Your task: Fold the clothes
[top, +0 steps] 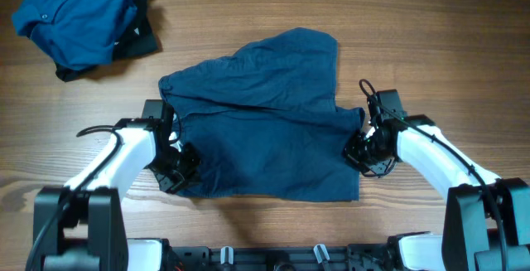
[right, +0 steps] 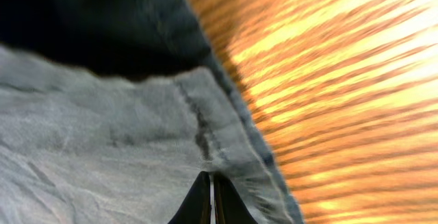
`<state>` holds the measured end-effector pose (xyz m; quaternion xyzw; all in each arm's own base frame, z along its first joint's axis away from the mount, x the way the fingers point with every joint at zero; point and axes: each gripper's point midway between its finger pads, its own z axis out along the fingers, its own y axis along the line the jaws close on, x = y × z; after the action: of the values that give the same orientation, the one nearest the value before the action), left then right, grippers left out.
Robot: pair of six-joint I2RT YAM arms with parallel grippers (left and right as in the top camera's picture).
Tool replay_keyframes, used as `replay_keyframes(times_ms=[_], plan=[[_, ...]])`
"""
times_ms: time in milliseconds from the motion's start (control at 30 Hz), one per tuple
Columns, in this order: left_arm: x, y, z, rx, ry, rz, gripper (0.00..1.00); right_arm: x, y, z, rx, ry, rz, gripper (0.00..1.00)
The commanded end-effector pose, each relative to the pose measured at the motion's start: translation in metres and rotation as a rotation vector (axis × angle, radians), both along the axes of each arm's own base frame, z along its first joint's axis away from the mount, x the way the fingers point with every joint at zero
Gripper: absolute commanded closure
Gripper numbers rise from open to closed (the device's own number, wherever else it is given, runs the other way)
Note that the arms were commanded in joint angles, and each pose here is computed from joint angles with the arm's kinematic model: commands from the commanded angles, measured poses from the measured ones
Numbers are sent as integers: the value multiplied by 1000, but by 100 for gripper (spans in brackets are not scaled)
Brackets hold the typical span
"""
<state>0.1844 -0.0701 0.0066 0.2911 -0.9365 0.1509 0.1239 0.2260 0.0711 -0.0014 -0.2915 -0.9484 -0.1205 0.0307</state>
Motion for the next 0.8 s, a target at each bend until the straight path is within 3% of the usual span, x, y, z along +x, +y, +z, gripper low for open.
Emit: replay_keyframes(times_ms=[0,133,200,233,267,300,333,367,400,500,767], plan=[[8,-2,19,-19,-99,17,96,32,-10,23,-68,-76,21,96],[16,5,40,18,-225,15,96,51,-7,55,-64,-132,65,94],[24,12,53,61,-316,17,94,65,-1,77,-42,-201,143,83],[32,16,62,84,-384,18,81,73,9,89,4,-256,223,67],[37,17,68,90,-430,16,58,81,23,101,71,-315,304,46],[44,18,76,94,-487,20,24,87,37,112,142,-372,372,24],[53,18,85,91,-552,24,12,92,49,123,206,-429,430,9],[63,17,94,88,-614,26,12,97,57,131,246,-474,460,1],[74,17,104,85,-685,30,12,103,59,136,253,-506,463,1],[95,16,117,87,-792,11,27,115,61,140,253,-557,471,9],[134,14,90,93,-802,-36,23,128,83,136,270,-572,513,11]])
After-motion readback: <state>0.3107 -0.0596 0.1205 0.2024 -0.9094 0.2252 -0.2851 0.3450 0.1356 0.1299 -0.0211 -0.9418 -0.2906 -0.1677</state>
